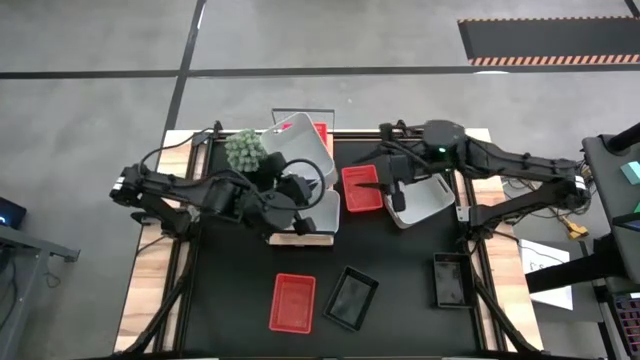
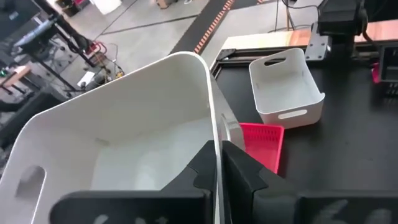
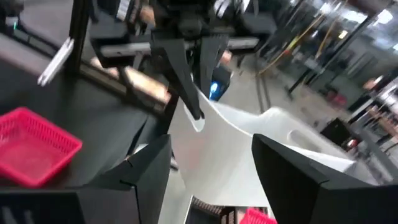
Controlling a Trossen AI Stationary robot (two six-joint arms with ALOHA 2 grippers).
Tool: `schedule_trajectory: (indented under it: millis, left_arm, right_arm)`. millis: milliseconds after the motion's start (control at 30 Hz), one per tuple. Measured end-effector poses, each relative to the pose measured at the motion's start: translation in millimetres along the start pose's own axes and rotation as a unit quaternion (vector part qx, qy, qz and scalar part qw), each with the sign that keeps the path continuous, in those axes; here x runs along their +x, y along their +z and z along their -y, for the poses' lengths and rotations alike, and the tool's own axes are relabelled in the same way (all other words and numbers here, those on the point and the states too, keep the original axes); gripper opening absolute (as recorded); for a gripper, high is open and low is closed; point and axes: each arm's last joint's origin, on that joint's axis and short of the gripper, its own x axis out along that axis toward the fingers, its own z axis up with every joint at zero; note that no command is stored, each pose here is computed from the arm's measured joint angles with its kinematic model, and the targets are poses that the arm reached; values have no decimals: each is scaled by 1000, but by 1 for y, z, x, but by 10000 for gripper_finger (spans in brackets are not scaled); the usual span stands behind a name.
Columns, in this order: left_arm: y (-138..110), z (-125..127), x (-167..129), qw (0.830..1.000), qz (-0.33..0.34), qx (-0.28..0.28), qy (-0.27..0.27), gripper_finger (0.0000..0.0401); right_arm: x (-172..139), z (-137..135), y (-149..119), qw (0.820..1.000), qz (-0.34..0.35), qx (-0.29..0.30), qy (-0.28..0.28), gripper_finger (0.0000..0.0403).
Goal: Stack baskets on shelf by color
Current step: Stack the bottom gray bin on top of the gray bin on the shelf
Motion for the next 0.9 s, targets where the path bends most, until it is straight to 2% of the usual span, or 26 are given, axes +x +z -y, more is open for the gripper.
schedule_trajectory:
  millis: [133,333,700,900]
  left_arm:
    - [2,6,10,1000,5,19,-2,0]
    - [3,4,17,1000,14,17,-12,0]
    - [3,5,18,999,17,20,-20,0]
    - [4,6,18,998,19,25,-45,0]
  right_arm:
    - [15,8,6,998,-47,-10,30,219]
    - [34,19,15,994,-87,-16,58,219]
    - [63,32,22,982,-156,-8,104,219]
    - [75,38,26,974,-186,-8,129,211]
